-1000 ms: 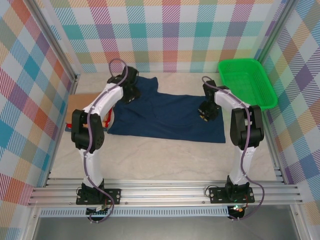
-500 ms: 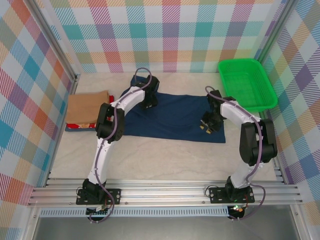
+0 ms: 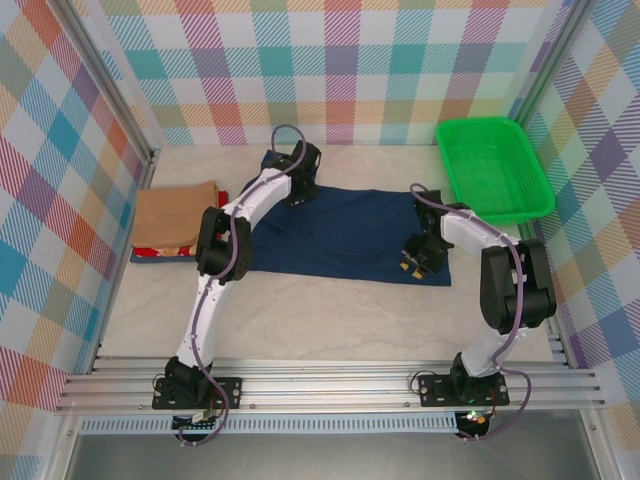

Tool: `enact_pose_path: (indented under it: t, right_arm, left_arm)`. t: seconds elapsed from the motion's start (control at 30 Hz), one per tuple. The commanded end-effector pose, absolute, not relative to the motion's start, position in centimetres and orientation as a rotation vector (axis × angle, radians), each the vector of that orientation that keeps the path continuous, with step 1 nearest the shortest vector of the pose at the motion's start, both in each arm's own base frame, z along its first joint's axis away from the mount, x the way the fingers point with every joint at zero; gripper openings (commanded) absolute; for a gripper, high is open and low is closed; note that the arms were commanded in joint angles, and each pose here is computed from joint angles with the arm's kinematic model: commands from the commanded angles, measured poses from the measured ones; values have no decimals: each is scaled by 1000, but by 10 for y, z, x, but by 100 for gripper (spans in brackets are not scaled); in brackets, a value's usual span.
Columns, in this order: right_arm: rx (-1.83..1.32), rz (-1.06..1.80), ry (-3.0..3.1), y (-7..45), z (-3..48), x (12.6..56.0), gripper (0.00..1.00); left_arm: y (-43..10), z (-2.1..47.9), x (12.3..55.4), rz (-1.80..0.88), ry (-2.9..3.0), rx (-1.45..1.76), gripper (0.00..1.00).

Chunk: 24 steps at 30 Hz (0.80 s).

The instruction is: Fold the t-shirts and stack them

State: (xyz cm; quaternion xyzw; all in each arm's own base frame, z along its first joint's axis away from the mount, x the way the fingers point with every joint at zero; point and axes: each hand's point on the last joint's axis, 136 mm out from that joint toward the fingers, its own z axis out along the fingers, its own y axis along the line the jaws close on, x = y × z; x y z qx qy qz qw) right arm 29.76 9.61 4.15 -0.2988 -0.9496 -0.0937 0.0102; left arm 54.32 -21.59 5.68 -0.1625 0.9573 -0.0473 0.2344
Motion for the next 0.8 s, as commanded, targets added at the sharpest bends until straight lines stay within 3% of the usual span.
enact_pose_path:
  t: [0.0,0.07,0.57,0.63,0.77]
  right_arm:
    - [-898,-319,-2983,99,48,295,27]
    - [-897,-308,-2981,98,47,293,27]
    - [-900,-309,-2986,99,47,298,27]
    - [-899,-311,-2982,99,47,297,27]
    - [-899,-306,-2981,99,46,296,27]
  left_arm:
    - [-208,41,542,-56,2655,-434,27]
    - [-207,40,541,-47,2666,-424,21]
    - [-203,28,536,-5,2697,-419,25]
    - [-204,28,536,-9,2695,-420,21]
    - [-207,37,539,-36,2678,-420,3]
